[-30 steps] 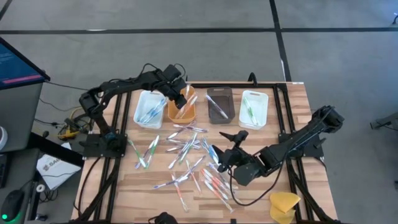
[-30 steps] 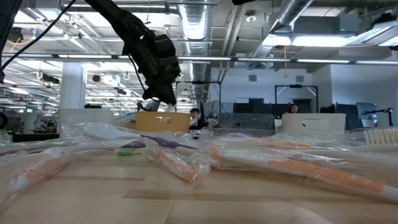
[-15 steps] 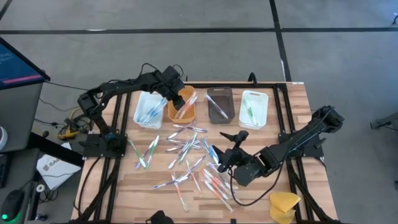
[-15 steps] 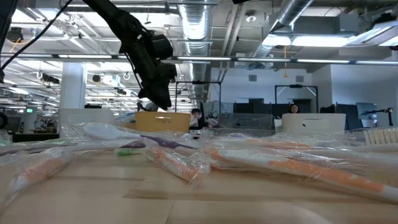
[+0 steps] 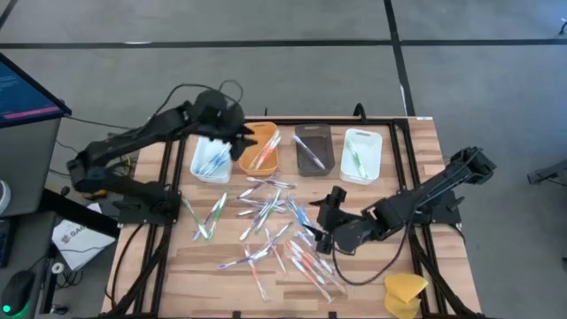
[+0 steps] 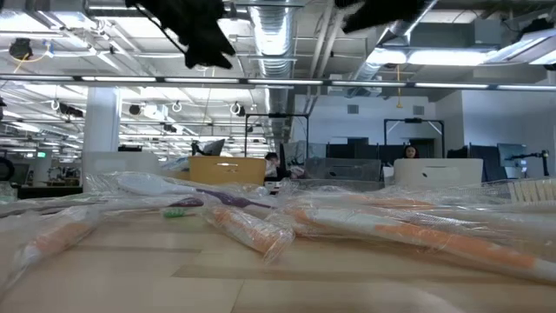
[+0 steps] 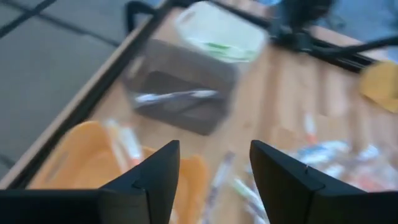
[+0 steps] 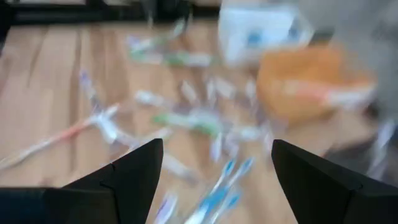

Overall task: Pick & Place Toothbrushes
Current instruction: Put the blue toothbrush into the left white bin

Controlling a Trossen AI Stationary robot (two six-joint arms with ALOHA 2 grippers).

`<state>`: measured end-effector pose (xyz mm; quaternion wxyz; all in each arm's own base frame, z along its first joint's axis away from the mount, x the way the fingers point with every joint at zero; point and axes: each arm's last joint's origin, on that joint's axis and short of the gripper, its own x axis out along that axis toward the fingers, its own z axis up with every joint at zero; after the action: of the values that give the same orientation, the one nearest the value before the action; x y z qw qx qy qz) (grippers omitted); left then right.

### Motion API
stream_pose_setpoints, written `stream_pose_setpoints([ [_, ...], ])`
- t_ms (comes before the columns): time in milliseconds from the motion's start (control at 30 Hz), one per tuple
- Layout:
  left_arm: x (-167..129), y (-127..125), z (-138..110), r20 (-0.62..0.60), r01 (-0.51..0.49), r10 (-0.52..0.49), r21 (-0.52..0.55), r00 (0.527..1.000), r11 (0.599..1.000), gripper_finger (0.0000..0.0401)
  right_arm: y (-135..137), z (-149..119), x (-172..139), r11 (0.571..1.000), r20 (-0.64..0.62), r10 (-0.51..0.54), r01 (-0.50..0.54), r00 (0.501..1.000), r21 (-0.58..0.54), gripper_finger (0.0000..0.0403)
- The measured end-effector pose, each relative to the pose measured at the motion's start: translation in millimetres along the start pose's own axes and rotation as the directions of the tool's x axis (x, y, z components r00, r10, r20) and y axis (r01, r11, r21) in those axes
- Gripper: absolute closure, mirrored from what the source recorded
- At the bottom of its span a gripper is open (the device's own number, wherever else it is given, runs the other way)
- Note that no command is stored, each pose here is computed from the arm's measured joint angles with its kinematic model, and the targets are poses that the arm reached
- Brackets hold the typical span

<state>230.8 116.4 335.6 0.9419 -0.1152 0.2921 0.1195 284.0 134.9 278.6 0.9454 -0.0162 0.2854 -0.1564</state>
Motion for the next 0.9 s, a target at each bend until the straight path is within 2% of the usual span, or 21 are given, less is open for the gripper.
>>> stream_pose_setpoints([
  [133,-15.6,-29.0,-20.4,0.016,0.086,-0.088,0.062,0.996,0.994,0.0203,-11.9,-8.1,6.1,0.989,-0.189,0.113,-0.093,0.975,0.112,0.0106],
  [300,-22.1,-55.3,-50.1,0.087,0.195,-0.206,0.127,0.975,0.973,0.0201,-16.2,-21.9,19.6,0.967,-0.393,0.214,-0.135,0.894,0.218,0.0106],
  [533,-21.3,-78.7,-77.6,0.254,0.315,-0.363,0.211,0.897,0.925,0.0201,-5.9,-37.7,42.8,0.951,-0.517,0.292,-0.186,0.805,0.247,0.0106],
  [633,-19.3,-85.6,-86.4,0.295,0.348,-0.413,0.248,0.861,0.904,0.0201,-3.0,-46.1,53.0,0.955,-0.562,0.282,-0.17,0.777,0.244,0.0106],
  [767,-15.6,-90.8,-95.1,0.304,0.374,-0.447,0.27,0.841,0.887,0.0202,-2.8,-57.1,68.9,0.964,-0.614,0.247,-0.13,0.749,0.23,0.0106],
  [900,-14.9,-92.4,-97.2,0.3,0.382,-0.456,0.275,0.838,0.882,0.0203,-3.1,-70.7,80.6,0.966,-0.7,0.248,-0.115,0.669,0.232,0.0106],
])
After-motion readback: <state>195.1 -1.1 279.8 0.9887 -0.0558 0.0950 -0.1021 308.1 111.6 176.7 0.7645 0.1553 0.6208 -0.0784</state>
